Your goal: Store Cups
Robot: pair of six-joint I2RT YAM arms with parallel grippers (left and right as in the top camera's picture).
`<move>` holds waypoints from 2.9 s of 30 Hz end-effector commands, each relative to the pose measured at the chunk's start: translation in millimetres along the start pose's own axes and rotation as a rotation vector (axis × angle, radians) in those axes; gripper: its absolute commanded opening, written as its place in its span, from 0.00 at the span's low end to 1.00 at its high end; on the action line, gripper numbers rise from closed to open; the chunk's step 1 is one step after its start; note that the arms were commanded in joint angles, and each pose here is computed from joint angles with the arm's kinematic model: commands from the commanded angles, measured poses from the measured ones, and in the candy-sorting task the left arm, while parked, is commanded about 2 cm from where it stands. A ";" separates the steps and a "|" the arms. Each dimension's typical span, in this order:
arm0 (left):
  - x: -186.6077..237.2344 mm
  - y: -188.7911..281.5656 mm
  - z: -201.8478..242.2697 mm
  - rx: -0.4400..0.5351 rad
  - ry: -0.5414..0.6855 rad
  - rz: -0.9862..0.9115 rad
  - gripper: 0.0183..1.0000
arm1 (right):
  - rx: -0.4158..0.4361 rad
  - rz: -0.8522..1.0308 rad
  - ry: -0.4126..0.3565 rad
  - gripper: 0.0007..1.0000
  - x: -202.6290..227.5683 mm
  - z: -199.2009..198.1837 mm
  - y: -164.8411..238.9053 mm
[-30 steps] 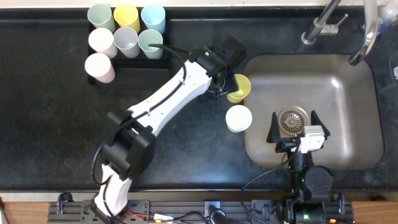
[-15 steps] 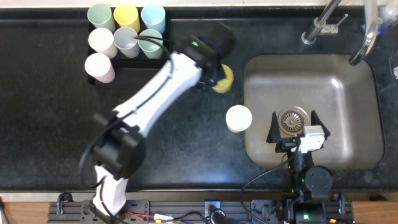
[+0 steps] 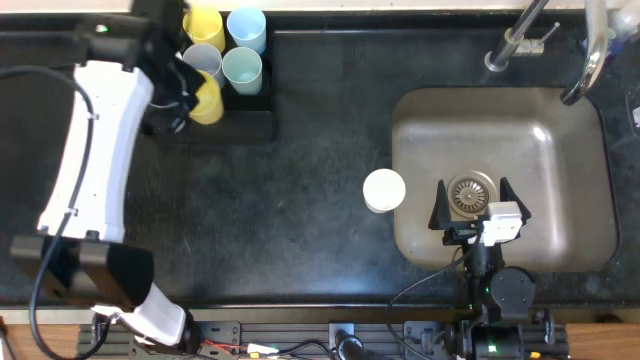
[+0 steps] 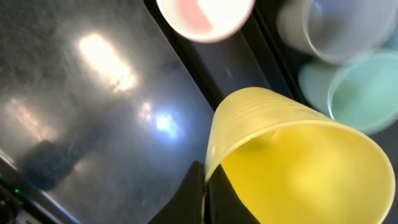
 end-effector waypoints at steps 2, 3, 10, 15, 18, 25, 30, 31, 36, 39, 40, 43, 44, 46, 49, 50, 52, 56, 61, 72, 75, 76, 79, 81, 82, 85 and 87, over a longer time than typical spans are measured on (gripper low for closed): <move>-4.9 -42.7 10.9 -0.035 0.065 0.042 0.02 | 0.003 0.000 -0.008 1.00 3.3 -1.5 -0.4; -5.8 -49.0 11.4 -0.027 0.071 0.047 0.02 | 0.003 0.000 -0.008 1.00 3.3 -1.5 -0.4; -13.5 -62.7 8.0 0.001 0.084 0.000 0.02 | 0.003 0.000 -0.008 1.00 3.3 -1.5 -0.4; -17.5 -70.3 6.6 0.001 0.091 0.004 0.02 | 0.003 0.000 -0.008 1.00 3.3 -1.5 -0.4; -18.1 -75.6 5.2 -0.003 0.091 0.009 0.02 | 0.003 0.000 -0.008 1.00 3.3 -1.5 -0.4; -19.0 -91.1 2.2 -0.020 0.089 0.028 0.02 | 0.003 0.000 -0.008 1.00 3.3 -1.5 -0.4; -19.3 -103.8 0.3 -0.042 0.086 0.047 0.02 | 0.003 0.000 -0.008 1.00 3.3 -1.5 -0.4; -19.3 -105.7 0.1 -0.045 0.086 0.050 0.02 | 0.003 0.000 -0.008 1.00 3.3 -1.5 -0.4; -21.5 -117.0 -2.6 -0.054 0.086 0.053 0.02 | 0.003 0.000 -0.008 1.00 3.3 -1.5 -0.4; -21.1 -122.8 -2.9 -0.067 0.084 0.063 0.02 | 0.003 0.000 -0.008 1.00 3.3 -1.5 -0.4; -21.1 -124.0 -2.9 -0.069 0.084 0.065 0.03 | 0.003 0.000 -0.008 1.00 3.3 -1.5 -0.4; -21.0 -125.4 -3.0 -0.072 0.083 0.067 0.23 | 0.003 0.000 -0.008 1.00 3.3 -1.5 -0.4; -21.0 -125.3 -3.0 -0.071 0.082 0.067 0.46 | 0.003 0.000 -0.008 1.00 3.3 -1.5 -0.4; -20.9 -125.3 -3.0 -0.071 0.080 0.068 1.00 | 0.003 0.000 -0.008 1.00 3.3 -1.5 -0.4; -20.7 -123.7 -3.1 -0.067 0.080 0.067 1.00 | 0.003 0.000 -0.008 1.00 3.3 -1.5 -0.4; -20.6 -120.5 -3.3 -0.059 0.080 0.064 1.00 | 0.003 0.000 -0.008 1.00 3.3 -1.5 -0.4; -19.9 -108.6 -3.3 -0.034 0.080 0.047 1.00 | 0.003 0.000 -0.008 1.00 3.3 -1.5 -0.4; -14.9 -57.7 2.2 0.056 0.078 -0.032 1.00 | 0.003 0.000 -0.008 1.00 3.3 -1.5 -0.4; 5.2 28.6 29.9 0.178 0.035 -0.191 1.00 | 0.003 0.000 -0.008 1.00 3.3 -1.5 -0.4; 101.8 80.5 150.3 0.145 -0.666 -0.504 1.00 | 0.003 0.000 -0.008 1.00 3.3 -1.5 -0.4; 110.7 39.1 151.5 0.183 -0.835 -0.694 1.00 | 0.003 0.000 -0.008 1.00 3.3 -1.5 -0.4; 111.9 24.0 148.1 0.219 -0.875 -0.801 1.00 | 0.003 0.000 -0.008 1.00 3.3 -1.5 -0.4; 114.8 -3.1 136.6 0.360 -0.914 -1.131 1.00 | 0.003 0.000 -0.008 1.00 3.3 -1.5 -0.4; 119.7 -7.4 134.1 0.464 -0.891 -1.359 1.00 | 0.003 0.000 -0.008 1.00 3.3 -1.5 -0.4; 122.8 -6.3 135.5 0.502 -0.872 -1.452 1.00 | 0.003 0.000 -0.008 1.00 3.3 -1.5 -0.4; 132.6 -3.3 144.2 0.555 -0.827 -1.616 1.00 | 0.003 0.000 -0.008 1.00 3.3 -1.5 -0.4; 138.2 -8.5 150.1 0.551 -0.827 -1.612 1.00 | 0.003 0.000 -0.008 1.00 3.3 -1.5 -0.4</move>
Point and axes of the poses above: each gripper's point midway between its finger pads, its own y axis back along the fingers, its own z axis along the line the jaws close on, x = y × z, the point moved 9 cm from there along y, back along the fingers, and after that the axes turned 14 degrees about -y, right-handed, at the moved point
